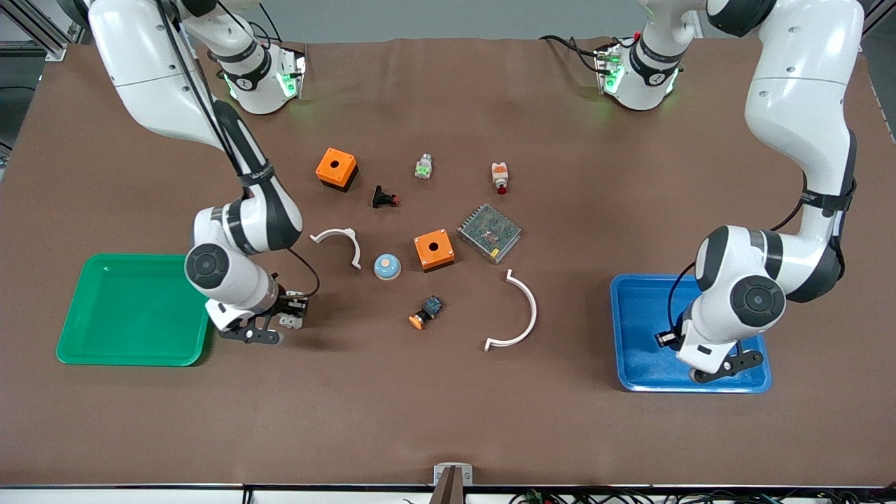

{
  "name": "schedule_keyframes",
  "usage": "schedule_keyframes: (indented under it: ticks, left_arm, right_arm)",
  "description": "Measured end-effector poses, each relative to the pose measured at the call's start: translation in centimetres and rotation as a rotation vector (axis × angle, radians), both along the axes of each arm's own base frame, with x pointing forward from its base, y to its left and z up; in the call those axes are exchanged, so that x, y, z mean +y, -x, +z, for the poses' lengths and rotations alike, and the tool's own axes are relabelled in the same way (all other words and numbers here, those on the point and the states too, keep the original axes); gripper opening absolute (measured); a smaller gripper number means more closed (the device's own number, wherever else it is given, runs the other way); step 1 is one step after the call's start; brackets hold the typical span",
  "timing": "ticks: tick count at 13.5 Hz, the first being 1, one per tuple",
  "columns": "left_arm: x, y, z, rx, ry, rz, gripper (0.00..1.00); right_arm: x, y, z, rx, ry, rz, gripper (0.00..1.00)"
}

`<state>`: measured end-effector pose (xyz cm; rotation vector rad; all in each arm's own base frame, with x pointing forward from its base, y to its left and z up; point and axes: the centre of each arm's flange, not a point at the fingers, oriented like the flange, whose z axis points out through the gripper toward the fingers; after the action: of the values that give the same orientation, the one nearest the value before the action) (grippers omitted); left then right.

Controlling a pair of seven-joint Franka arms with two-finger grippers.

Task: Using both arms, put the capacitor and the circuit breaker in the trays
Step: 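Carry the capacitor to the blue tray while the right gripper carries the breaker, then release the capacitor in the blue tray and lift the left gripper away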

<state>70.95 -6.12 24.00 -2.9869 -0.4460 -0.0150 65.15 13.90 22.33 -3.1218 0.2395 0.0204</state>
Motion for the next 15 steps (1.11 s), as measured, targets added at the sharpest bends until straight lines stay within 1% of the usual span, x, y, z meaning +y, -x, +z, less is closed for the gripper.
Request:
schedule_keyframes:
  ticks: [3,5,6,9,10,12,15]
  left_arm:
    - [1.8,-0.1,-2.0,0.011,0.008,0.003,0.33]
    - [1.6,0.0,-2.4,0.014,0.011,0.000,0.34]
    - [1.5,-0.1,-2.2,0.011,0.012,-0.001,0.40]
    - [1.4,-0.6,-0.7,-0.017,0.013,-0.002,0.69]
    - [1.4,-1.0,1.0,-0.041,0.011,-0.002,0.81]
    - [1.5,-1.3,5.7,-0.089,0.002,-0.025,0.99]
    - [2.0,-1.3,14.3,-0.180,-0.019,-0.108,1.00]
  right_arm:
    - [-6.6,-2.6,6.4,0.022,-0.001,-0.017,0.40]
    - [-13.6,-3.1,9.0,0.011,-0.004,0.023,0.40]
    - [-17.7,-3.0,9.2,0.008,-0.005,0.044,0.40]
    - [-28.3,-1.6,8.0,-0.001,-0.005,0.086,0.40]
    - [-30.7,-1.0,7.4,-0.008,-0.003,0.092,0.40]
    - [-33.3,-0.3,5.7,-0.011,-0.001,0.093,0.40]
    - [-33.3,0.2,1.5,-0.009,-0.002,0.094,0.40]
